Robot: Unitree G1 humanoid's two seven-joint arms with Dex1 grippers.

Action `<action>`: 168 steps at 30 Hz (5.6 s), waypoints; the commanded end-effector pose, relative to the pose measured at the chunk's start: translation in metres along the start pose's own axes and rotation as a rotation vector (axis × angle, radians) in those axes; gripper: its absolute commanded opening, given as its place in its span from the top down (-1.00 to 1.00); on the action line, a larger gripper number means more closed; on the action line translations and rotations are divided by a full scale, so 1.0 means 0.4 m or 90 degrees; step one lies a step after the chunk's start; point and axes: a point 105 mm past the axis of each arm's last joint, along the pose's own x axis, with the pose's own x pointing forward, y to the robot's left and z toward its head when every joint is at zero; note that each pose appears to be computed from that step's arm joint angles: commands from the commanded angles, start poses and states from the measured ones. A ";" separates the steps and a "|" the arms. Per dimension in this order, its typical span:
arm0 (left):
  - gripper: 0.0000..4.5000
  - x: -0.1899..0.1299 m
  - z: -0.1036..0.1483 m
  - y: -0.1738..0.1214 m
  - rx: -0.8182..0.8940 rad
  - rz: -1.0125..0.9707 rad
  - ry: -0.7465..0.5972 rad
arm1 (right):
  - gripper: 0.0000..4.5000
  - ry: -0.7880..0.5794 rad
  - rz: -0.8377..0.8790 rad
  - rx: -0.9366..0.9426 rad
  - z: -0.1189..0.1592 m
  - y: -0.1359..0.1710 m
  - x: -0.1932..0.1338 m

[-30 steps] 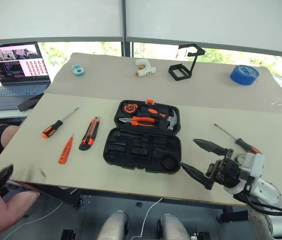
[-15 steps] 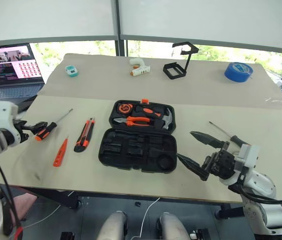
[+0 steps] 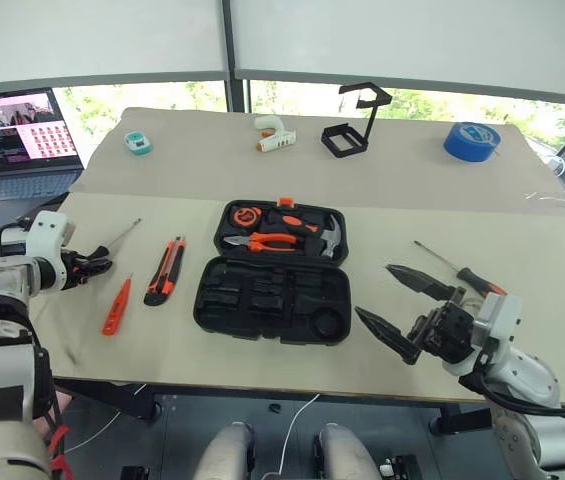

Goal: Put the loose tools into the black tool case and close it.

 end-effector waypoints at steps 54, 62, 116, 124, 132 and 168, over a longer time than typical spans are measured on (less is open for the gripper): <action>-0.33 -0.032 0.246 -0.666 0.551 -0.633 -0.290 | -1.00 0.106 0.006 -0.047 0.015 -0.041 -0.038; 0.58 0.026 0.150 -0.662 0.465 -0.593 -0.232 | -1.00 0.102 -0.001 -0.040 0.004 -0.045 -0.032; -0.96 -0.303 0.030 -0.654 0.239 -0.738 -0.411 | -1.00 0.525 -0.300 -0.078 -0.055 -0.503 -0.434; -0.96 -0.314 0.036 -0.698 0.245 -0.774 -0.416 | -1.00 0.673 -0.241 -0.010 -0.122 -0.544 -0.379; -1.00 -0.325 0.034 -0.707 0.242 -0.780 -0.415 | -0.39 0.689 -0.230 0.011 -0.152 -0.545 -0.356; -1.00 -0.294 -0.030 -0.500 0.141 -0.472 -0.408 | 0.57 0.612 0.316 -0.145 -0.141 -0.106 0.195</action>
